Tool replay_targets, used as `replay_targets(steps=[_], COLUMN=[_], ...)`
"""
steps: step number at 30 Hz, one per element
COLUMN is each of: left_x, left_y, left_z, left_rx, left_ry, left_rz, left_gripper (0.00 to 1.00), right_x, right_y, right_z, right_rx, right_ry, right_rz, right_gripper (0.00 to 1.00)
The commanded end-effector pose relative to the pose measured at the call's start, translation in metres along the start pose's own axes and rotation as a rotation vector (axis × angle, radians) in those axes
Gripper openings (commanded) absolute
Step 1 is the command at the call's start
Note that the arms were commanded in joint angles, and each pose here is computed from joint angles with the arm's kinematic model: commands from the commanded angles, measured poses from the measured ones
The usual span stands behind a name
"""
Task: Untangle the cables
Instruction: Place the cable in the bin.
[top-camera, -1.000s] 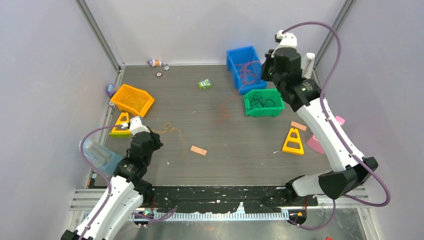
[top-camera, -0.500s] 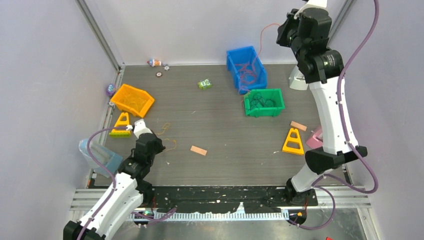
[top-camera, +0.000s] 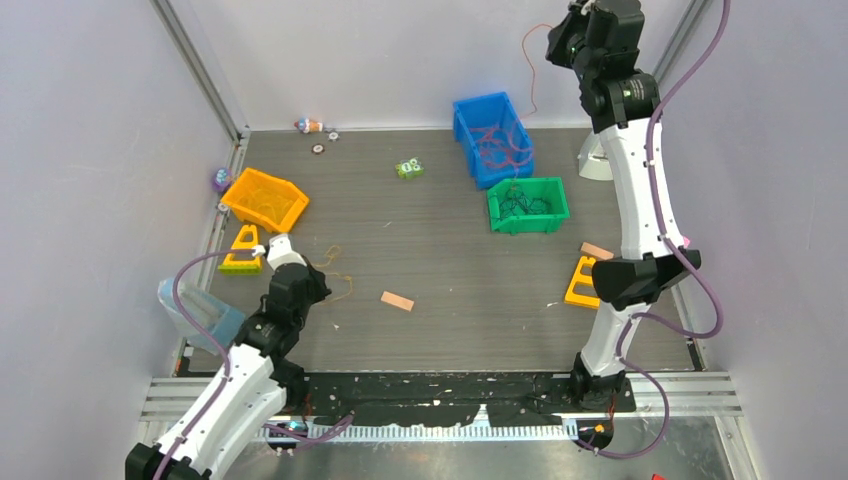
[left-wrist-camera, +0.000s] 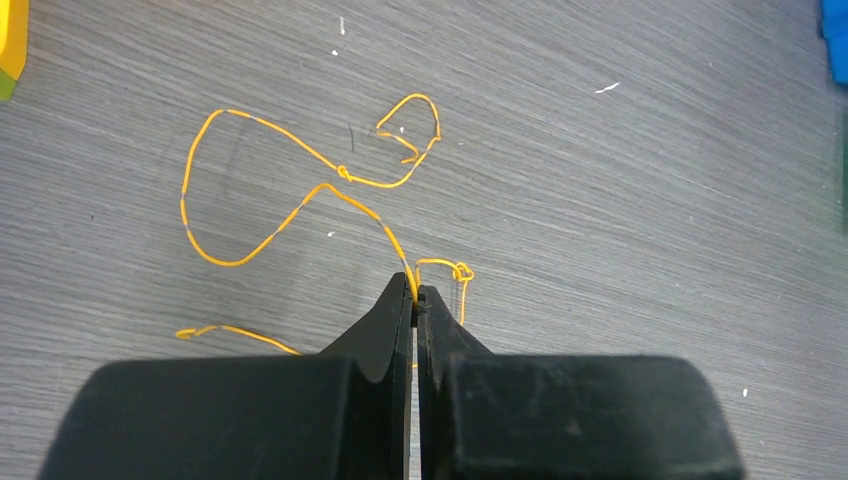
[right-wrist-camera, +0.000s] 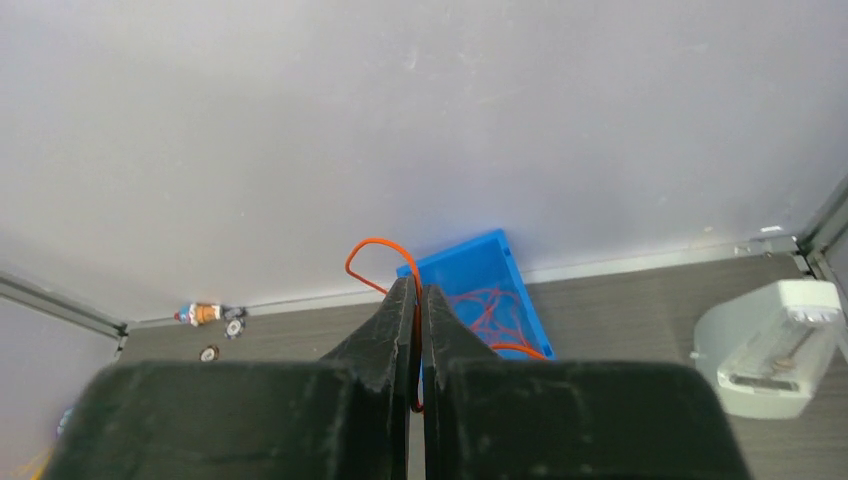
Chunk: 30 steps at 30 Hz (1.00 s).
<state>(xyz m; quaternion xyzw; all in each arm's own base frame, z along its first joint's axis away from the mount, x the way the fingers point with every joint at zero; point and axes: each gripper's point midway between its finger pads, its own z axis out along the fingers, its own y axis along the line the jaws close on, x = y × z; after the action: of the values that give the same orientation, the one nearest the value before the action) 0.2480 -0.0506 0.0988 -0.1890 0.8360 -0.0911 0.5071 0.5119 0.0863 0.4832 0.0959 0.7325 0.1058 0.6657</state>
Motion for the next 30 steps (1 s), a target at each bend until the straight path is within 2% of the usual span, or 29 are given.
replay_targets(steps=[1, 8, 13, 17, 22, 30], left_x=[-0.028, -0.031, -0.033, -0.032, -0.031, -0.030], left_y=[-0.015, -0.021, -0.022, -0.023, -0.023, -0.026], left_z=[-0.001, 0.004, 0.008, 0.010, 0.012, 0.012], left_rx=[0.032, 0.033, 0.026, 0.022, 0.020, 0.038], left_ry=[-0.060, -0.055, -0.053, -0.046, -0.041, -0.036], left_rz=[-0.007, -0.008, -0.005, 0.003, 0.008, 0.012], left_gripper=[0.00, 0.00, 0.00, 0.00, 0.00, 0.00], right_x=[-0.052, -0.071, -0.035, 0.014, 0.098, 0.266], right_y=[0.016, 0.019, 0.020, 0.015, 0.003, -0.023], right_z=[0.005, 0.031, 0.071, 0.100, 0.121, 0.129], right_rx=[-0.092, -0.146, -0.173, -0.178, -0.178, -0.119], right_ry=[-0.181, -0.293, -0.257, -0.175, -0.011, 0.370], right_rz=[0.067, 0.119, 0.141, 0.149, 0.125, 0.072], right_gripper=[0.05, 0.05, 0.05, 0.05, 0.05, 0.07])
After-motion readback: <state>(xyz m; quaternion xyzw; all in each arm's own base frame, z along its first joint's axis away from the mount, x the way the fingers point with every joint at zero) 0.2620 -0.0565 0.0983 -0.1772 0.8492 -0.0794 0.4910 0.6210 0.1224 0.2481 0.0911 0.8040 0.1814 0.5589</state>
